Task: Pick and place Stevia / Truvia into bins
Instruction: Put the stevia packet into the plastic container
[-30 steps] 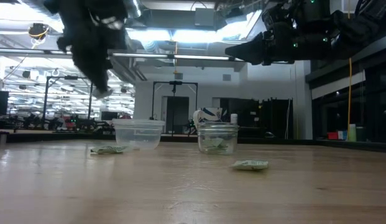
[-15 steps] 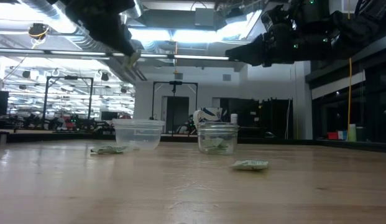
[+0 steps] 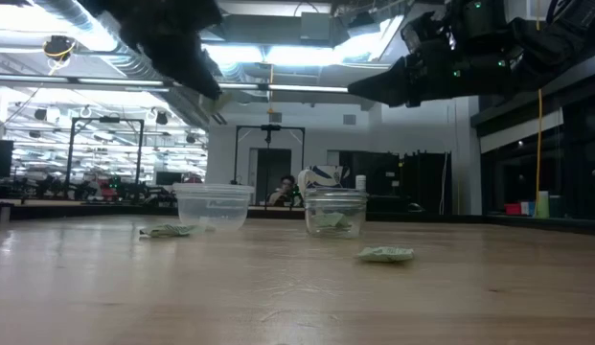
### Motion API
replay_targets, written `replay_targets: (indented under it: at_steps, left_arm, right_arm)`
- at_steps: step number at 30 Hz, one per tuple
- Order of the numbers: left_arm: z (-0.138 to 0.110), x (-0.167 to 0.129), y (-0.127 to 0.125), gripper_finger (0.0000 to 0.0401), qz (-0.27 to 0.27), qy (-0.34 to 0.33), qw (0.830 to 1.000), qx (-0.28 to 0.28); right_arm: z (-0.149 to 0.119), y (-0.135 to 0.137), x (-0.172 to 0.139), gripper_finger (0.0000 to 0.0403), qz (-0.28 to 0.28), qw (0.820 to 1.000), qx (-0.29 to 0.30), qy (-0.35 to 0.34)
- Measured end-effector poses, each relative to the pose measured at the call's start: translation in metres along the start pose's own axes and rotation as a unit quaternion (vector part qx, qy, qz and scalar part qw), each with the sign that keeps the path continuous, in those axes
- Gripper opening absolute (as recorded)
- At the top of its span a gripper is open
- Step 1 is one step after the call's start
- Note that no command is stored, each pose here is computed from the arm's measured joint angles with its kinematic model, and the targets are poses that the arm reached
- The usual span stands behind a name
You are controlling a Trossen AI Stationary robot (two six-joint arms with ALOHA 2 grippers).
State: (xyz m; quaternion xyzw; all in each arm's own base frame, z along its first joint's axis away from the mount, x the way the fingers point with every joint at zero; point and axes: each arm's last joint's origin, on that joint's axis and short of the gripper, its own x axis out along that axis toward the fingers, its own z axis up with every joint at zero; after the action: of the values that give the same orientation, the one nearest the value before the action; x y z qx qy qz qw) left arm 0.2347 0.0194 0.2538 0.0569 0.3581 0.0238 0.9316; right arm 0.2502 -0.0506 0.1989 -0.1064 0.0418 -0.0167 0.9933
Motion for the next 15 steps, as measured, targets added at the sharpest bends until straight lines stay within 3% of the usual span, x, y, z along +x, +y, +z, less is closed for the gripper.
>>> replay_targets:
  at_steps: [15]
  left_arm:
    - [-0.021,0.066,-0.004,0.0002,-0.007,0.114,0.993,0.018]
  right_arm:
    - [-0.004,0.003,0.000,0.0007,0.008,1.000,0.010,0.020]
